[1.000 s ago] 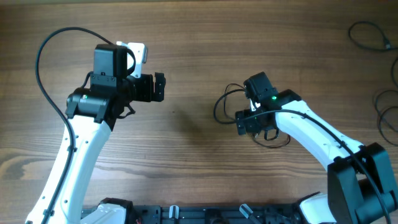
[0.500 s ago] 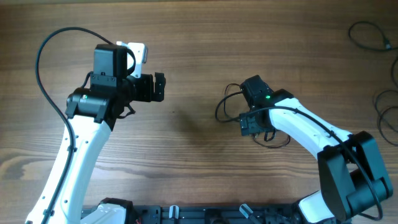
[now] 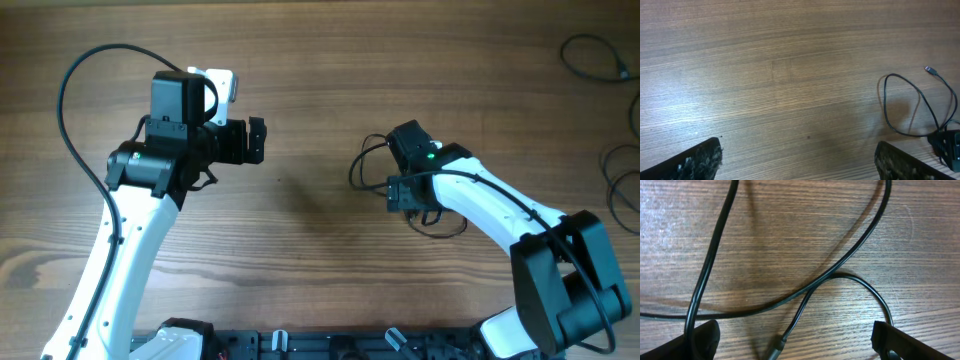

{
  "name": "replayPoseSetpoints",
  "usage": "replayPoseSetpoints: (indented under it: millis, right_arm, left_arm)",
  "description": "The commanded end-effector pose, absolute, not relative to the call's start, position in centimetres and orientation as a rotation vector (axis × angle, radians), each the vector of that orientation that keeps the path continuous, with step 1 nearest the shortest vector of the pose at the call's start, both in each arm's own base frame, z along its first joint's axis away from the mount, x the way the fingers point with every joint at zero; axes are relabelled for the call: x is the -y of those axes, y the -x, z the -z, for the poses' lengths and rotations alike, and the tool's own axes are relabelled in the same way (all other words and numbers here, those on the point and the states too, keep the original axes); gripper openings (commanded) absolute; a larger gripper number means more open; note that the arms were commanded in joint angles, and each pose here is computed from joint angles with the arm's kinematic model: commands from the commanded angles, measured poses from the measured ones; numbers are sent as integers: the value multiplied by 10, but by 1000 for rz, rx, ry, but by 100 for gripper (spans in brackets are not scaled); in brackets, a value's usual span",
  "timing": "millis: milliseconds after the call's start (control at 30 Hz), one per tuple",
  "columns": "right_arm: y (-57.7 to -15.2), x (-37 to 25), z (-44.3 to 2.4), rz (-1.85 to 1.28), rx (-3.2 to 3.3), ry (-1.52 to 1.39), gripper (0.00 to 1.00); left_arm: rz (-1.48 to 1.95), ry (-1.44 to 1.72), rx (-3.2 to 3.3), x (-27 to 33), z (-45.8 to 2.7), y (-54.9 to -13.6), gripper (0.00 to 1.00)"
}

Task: Untangle cables
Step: 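Grasp a strand of the black cable with the right gripper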

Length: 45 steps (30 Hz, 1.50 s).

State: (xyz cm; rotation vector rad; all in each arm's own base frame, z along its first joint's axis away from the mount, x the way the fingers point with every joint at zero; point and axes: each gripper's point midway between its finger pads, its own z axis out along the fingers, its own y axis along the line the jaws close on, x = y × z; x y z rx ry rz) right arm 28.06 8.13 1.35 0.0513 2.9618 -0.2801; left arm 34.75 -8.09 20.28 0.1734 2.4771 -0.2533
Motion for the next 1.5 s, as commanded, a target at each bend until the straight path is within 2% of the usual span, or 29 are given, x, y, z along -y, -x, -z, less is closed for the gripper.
replayPoseSetpoints:
  millis: [0,200,367,433,467,533,733,900,1033,1467]
  right_arm:
    - [-277,-76,-6,326,-2955,-195,100]
    - [-261,-68,7,357,-2959,-351,100]
    - [-263,-69,8,341,-2943,-390,99]
    - [-266,-74,9,299,-2943,-394,91]
    - [-268,-79,9,259,-2942,-397,83]
    - [-272,-84,10,215,-2934,-397,81]
    - [-277,-100,11,92,-2943,-401,67]
    - [-279,-103,11,62,-2936,-427,44]
    - [-279,-103,11,62,-2935,-427,4]
    - [-286,-106,8,53,-2920,-345,5]
  left_arm:
    - [269,-182,-2474,83,-205,-345,100]
    - [269,-182,-2474,83,-205,-345,100]
    - [269,-182,-2474,83,-205,-345,100]
    - [269,-182,-2474,83,-205,-345,100]
    - [269,-182,-2474,83,-205,-345,100]
    - [269,-182,-2474,83,-205,-345,100]
    - [269,-182,-2474,83,-205,-345,100]
    - [269,-182,-2474,83,-205,-345,100]
    - [269,-182,-2474,83,-205,-345,100]
    - [269,-182,-2475,83,-205,-345,100]
